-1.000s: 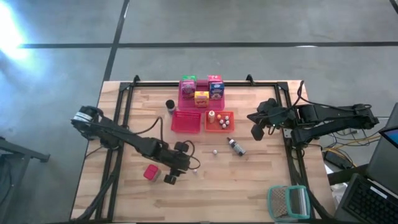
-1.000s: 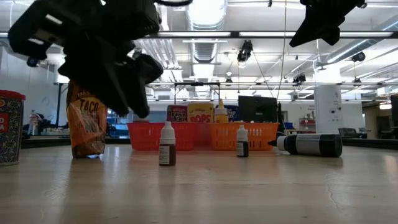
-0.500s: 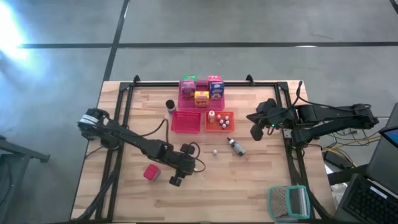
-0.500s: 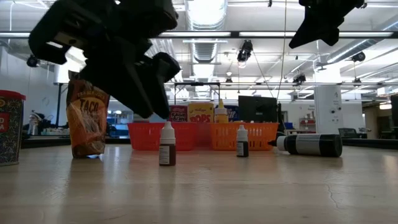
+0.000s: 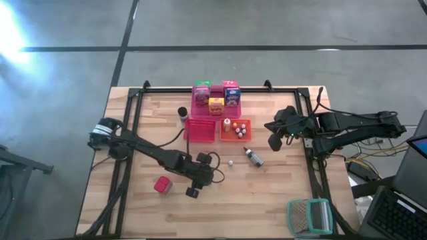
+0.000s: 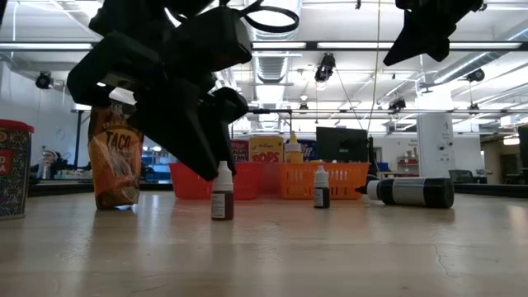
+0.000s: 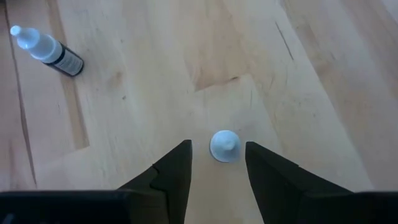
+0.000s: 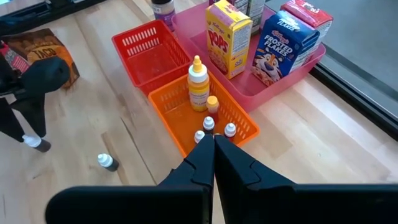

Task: Pick & Place Kitchen Items
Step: Move the small red food coloring bottle to the middle right of the table

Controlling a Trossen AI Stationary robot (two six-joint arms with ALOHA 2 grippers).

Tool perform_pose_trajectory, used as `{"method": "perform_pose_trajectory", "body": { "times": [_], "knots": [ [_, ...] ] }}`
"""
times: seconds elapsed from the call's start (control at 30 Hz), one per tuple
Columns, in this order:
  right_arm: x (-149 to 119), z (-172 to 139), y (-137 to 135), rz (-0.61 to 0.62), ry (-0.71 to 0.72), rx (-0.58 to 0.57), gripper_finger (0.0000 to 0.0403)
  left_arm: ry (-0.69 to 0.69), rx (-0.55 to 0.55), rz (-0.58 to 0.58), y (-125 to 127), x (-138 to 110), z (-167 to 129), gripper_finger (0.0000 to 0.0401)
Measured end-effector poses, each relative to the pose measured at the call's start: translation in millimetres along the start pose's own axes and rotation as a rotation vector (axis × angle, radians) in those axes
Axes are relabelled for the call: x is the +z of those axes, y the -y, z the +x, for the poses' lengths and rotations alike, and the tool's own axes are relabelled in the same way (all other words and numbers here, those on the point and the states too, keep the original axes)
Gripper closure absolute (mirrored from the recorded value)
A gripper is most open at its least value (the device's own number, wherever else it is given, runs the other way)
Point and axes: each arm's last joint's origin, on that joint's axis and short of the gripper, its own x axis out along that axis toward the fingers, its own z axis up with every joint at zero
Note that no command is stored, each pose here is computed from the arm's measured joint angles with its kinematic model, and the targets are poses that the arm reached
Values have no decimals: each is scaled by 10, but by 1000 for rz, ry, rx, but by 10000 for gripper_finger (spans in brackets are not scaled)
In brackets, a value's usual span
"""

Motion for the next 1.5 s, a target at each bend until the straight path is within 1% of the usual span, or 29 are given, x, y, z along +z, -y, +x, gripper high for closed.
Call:
{"method": "perform_pose_trajectory", "body": {
  "times": [0.17, 0.37, 0.53, 1.0, 1.17, 1.37, 1.43, 1.5],
  "knots": [
    [0, 2, -1, -14, -1, 0, 394, 7, 0, -1, 2, 3, 20, 245],
    [-1, 2, -1, -14, -1, 0, 394, 4, -1, -4, 3, 9, 112, 245],
    [-1, 2, -1, -15, -1, 0, 394, 4, -1, -6, 3, 14, 119, 249],
    [-1, 2, 0, -18, -1, -1, 394, 0, -3, -21, 2, 14, 117, 313],
    [-1, 2, 0, -19, -1, -1, 394, 60, 5, -23, -54, 197, 51, 314],
    [-1, 2, 1, -15, -1, -2, 394, 161, 38, -37, -227, 519, -82, 314],
    [0, 2, 0, -8, -1, -2, 394, 161, 47, -45, -309, 610, -83, 314],
    [0, 2, 0, 2, -1, -2, 394, 141, 33, -47, -377, 682, -8, 314]
  ]
}}
